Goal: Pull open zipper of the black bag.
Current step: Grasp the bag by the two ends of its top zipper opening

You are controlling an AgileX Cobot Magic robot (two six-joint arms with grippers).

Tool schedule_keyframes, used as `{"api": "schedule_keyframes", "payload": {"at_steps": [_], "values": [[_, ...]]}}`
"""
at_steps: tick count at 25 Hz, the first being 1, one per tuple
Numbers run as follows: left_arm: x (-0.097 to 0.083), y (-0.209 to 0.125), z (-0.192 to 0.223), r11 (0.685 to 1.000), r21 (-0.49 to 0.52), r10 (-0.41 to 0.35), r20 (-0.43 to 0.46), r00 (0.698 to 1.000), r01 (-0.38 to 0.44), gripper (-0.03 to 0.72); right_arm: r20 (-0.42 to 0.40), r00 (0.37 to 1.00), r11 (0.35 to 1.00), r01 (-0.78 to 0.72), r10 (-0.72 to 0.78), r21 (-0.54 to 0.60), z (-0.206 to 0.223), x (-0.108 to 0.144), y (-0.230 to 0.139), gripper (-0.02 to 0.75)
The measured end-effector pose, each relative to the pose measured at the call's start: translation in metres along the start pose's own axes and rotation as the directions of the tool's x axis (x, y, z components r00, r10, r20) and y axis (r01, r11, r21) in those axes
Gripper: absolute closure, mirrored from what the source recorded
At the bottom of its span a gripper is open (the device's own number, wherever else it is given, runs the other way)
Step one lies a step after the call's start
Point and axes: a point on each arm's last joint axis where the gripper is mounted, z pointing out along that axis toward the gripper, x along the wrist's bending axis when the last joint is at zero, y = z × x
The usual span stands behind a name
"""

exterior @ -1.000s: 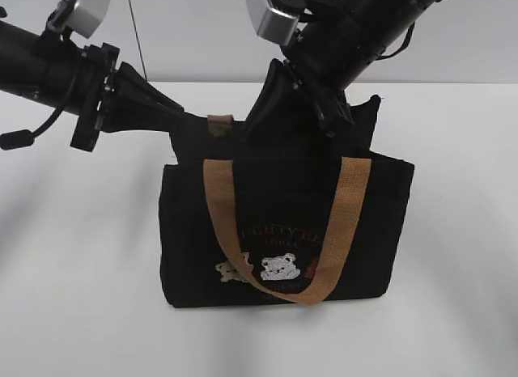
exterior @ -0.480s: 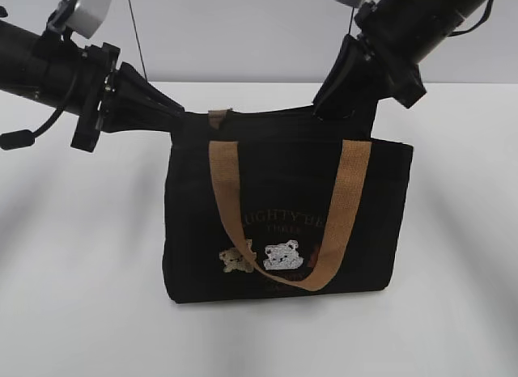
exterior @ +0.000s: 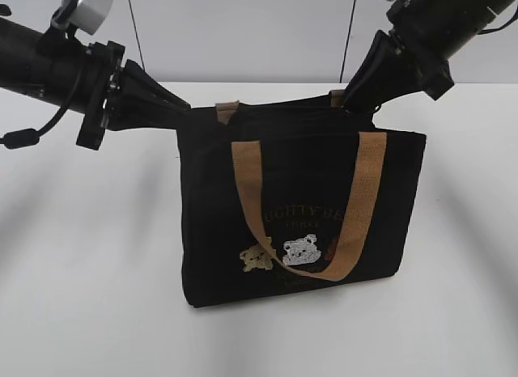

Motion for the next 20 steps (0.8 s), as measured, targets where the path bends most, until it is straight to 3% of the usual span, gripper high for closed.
{"api": "schedule_keyframes", "payload": {"at_steps": [6,17,20], "values": [[0.001,-0.003,-0.002,1.000,0.026,0.010,-0.005,1.000,-0.010,0.636,0.040,0.999,0.986,-0.015,0.008,0.165,-0.009,-0.004,-0.020,0.694],[0.001,-0.003,-0.002,1.000,0.029,0.006,-0.006,1.000,-0.006,0.631,0.044,0.999,0.988,-0.024,0.017,0.154,-0.010,-0.003,-0.019,0.695],[0.002,-0.001,-0.005,0.999,0.044,-0.023,-0.030,0.999,0.024,0.525,0.054,0.998,0.993,-0.028,0.022,0.116,-0.015,-0.001,-0.013,0.624]]}}
